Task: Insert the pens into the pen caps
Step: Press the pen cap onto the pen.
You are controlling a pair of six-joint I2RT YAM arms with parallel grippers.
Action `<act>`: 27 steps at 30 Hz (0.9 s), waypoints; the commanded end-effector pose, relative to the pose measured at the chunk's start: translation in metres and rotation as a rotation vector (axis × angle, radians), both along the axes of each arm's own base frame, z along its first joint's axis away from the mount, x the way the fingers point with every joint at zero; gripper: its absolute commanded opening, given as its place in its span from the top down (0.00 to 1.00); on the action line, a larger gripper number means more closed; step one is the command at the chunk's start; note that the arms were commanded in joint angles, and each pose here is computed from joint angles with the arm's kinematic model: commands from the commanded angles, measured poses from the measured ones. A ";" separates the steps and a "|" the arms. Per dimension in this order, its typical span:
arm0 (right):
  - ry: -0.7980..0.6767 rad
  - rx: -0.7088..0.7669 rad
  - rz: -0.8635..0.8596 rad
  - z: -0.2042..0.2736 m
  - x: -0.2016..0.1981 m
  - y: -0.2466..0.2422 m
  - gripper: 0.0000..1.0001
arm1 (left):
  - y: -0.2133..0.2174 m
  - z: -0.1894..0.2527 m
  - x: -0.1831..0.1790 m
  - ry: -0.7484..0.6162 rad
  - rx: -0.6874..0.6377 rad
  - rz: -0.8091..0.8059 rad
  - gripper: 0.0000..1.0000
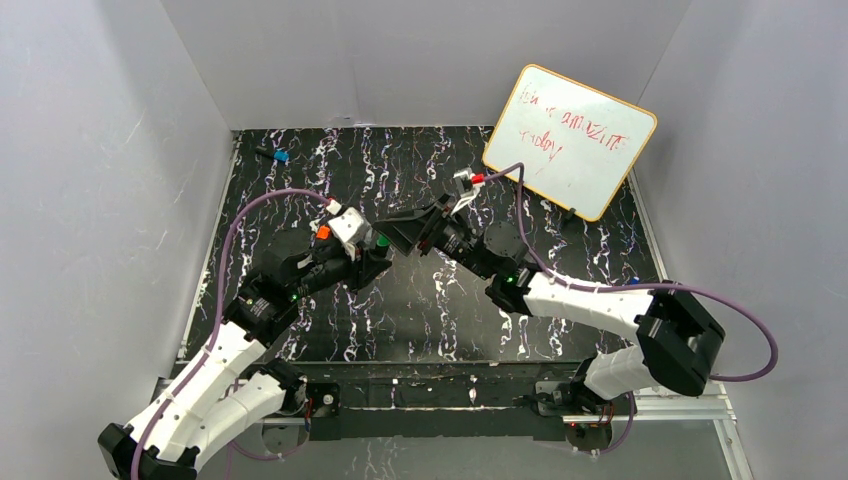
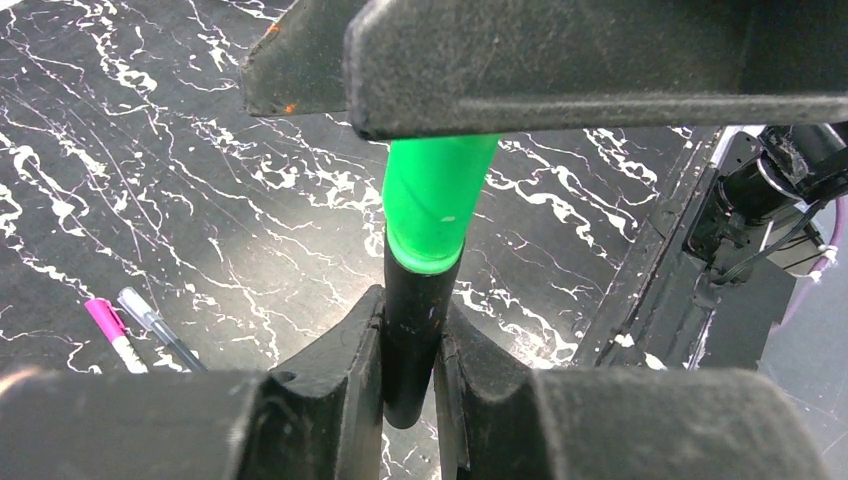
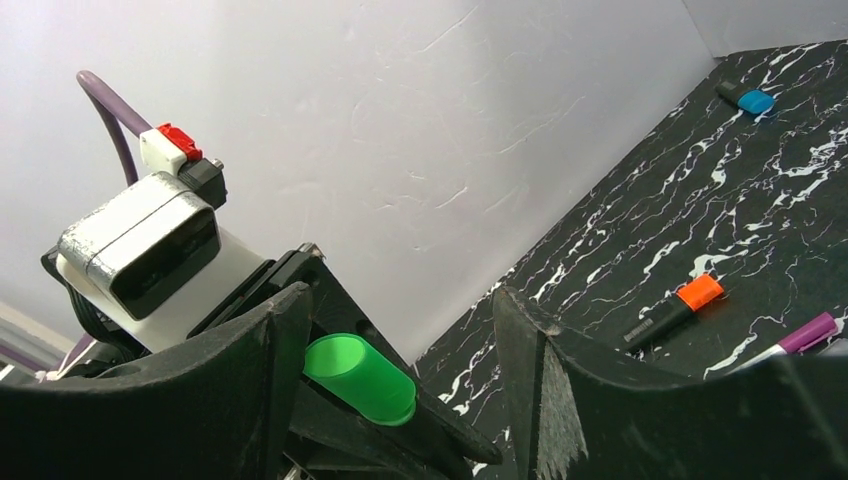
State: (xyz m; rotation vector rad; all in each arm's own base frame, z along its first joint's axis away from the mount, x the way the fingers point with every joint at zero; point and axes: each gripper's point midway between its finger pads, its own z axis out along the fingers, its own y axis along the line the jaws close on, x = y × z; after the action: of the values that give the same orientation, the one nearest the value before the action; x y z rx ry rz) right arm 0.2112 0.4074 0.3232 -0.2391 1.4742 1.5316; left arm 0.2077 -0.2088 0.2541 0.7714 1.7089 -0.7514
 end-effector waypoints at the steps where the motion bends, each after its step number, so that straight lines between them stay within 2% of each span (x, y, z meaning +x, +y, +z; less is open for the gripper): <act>1: 0.191 -0.450 0.278 -0.160 -0.069 0.006 0.27 | 0.022 0.151 0.021 -0.435 -0.305 0.169 1.00; 11: 0.196 -0.458 0.306 -0.168 -0.080 0.011 0.27 | 0.021 0.156 0.022 -0.451 -0.304 0.166 1.00; 19: 0.168 -0.454 0.291 -0.162 -0.078 0.011 0.27 | 0.018 0.139 0.023 -0.406 -0.275 0.151 1.00; 23: 0.087 -0.438 0.228 -0.141 -0.068 0.005 0.27 | 0.015 0.116 0.022 -0.348 -0.233 0.135 1.00; 27: -0.050 -0.428 0.156 -0.101 -0.056 -0.004 0.27 | 0.013 0.080 0.022 -0.267 -0.181 0.127 1.00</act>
State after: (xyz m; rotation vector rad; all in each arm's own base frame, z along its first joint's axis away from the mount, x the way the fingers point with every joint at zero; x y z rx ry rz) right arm 0.2028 0.4032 0.2775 -0.3210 1.6012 1.4145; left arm 0.2266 -0.1929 0.2810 0.6469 1.6318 -0.6566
